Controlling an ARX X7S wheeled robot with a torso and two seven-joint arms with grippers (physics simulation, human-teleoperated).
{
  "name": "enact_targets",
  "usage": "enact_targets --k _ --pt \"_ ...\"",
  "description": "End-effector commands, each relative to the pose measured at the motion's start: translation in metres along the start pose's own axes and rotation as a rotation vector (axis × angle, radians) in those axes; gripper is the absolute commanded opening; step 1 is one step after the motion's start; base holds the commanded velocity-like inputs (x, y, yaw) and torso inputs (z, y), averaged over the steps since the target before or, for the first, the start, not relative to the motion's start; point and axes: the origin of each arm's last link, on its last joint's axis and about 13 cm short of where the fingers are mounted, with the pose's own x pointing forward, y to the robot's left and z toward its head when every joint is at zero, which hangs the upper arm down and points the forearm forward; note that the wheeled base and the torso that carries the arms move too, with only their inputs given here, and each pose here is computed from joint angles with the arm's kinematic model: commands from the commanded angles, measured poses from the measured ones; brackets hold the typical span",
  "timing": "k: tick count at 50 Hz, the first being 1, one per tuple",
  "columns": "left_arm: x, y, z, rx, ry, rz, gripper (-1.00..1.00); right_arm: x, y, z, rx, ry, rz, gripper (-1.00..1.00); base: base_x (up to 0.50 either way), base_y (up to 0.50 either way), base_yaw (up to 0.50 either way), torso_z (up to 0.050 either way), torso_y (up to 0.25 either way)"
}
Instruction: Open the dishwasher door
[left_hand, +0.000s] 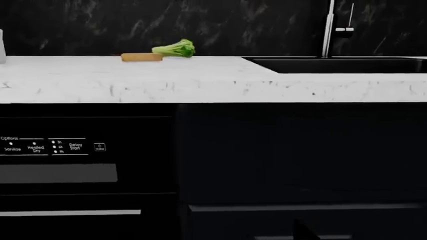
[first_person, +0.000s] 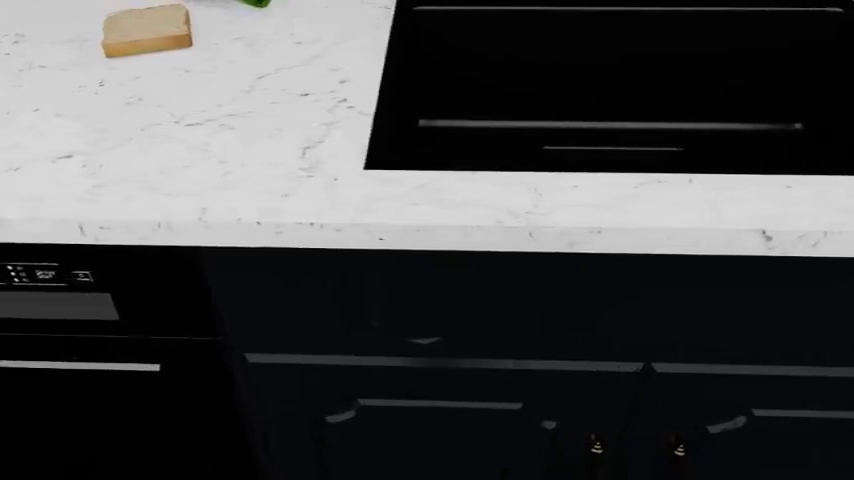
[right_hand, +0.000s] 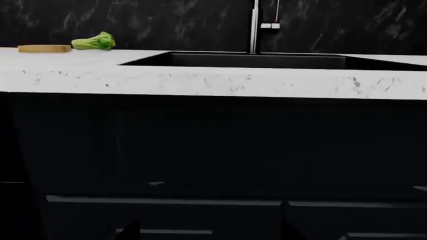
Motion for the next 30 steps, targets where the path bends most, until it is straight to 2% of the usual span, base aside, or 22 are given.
enact_targets --k 1,30 --pt "0.0007 0.0004 0.0005 0.002 -0.006 -0.005 1.0 -0.0009 0.0005 0.0005 0.004 0.001 0.002 1.0 0.0 0.41 0.0 0.0 0.0" --pt "0.0 -0.0019 0.001 -0.022 -0.02 -0.025 1.0 -0.0042 -0.0015 0.0001 0.018 0.001 -0.003 1.0 0.0 0.41 0.0 0.0 0.0"
